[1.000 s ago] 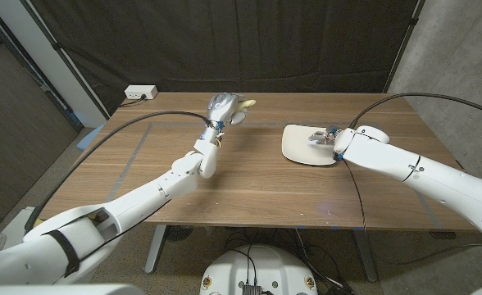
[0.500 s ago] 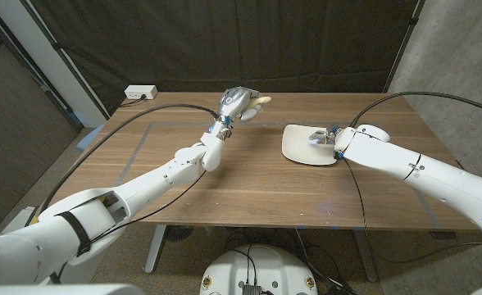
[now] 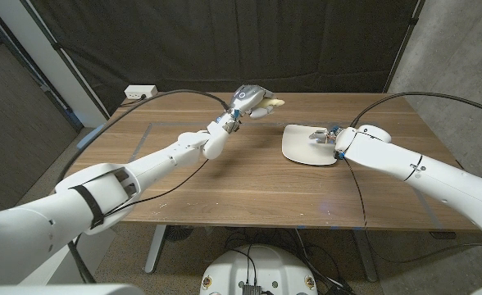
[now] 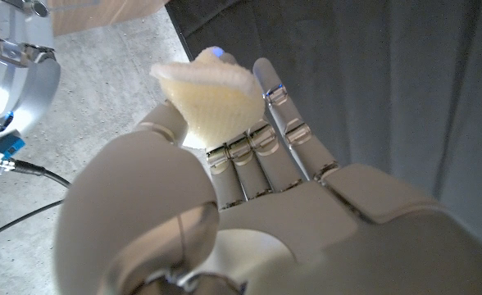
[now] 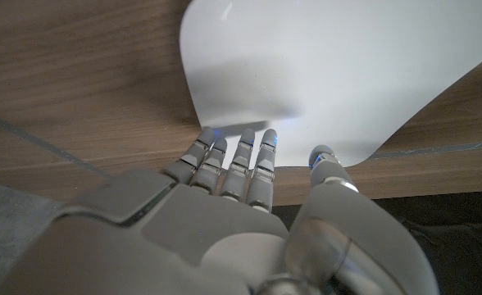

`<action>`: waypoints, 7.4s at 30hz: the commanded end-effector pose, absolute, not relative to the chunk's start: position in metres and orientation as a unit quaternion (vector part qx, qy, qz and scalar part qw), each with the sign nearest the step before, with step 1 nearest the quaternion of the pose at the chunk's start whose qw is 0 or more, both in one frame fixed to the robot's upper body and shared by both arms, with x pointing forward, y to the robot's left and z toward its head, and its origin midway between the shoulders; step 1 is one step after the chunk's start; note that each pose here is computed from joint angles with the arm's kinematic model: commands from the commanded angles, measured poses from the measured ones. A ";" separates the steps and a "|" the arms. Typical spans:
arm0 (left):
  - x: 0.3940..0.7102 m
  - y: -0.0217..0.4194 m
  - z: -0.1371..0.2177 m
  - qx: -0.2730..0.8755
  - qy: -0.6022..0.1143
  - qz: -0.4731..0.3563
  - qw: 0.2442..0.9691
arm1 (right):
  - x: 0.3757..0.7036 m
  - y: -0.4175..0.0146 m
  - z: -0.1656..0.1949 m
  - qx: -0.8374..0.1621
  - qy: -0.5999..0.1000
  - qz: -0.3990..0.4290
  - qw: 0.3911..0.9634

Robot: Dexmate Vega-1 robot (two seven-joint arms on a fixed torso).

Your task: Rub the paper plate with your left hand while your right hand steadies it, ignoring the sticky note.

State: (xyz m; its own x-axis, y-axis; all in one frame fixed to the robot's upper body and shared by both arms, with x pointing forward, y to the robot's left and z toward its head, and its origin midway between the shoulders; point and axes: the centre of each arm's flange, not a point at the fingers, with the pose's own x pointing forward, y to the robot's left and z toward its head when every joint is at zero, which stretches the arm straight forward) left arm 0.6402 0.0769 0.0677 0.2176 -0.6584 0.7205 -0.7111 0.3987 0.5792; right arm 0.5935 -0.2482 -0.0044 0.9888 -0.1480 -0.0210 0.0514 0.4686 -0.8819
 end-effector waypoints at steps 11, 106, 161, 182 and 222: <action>0.668 0.040 0.061 0.622 -0.613 -0.053 0.485 | 0.587 -0.245 -0.006 -0.508 0.039 -0.064 0.858; 0.686 -0.088 0.018 0.803 -0.433 -0.001 0.410 | 0.595 -0.268 -0.009 -0.489 0.031 -0.053 0.870; 0.662 -0.080 0.027 0.727 -0.539 0.109 0.410 | 0.586 -0.267 -0.007 -0.488 0.010 -0.055 0.871; 0.674 -0.092 0.031 0.811 -0.411 0.052 0.414 | 0.587 -0.267 -0.005 -0.485 -0.007 -0.053 0.873; 0.633 -0.092 0.000 0.820 -0.424 -0.065 0.378 | 0.587 -0.272 -0.003 -0.489 -0.014 -0.053 0.871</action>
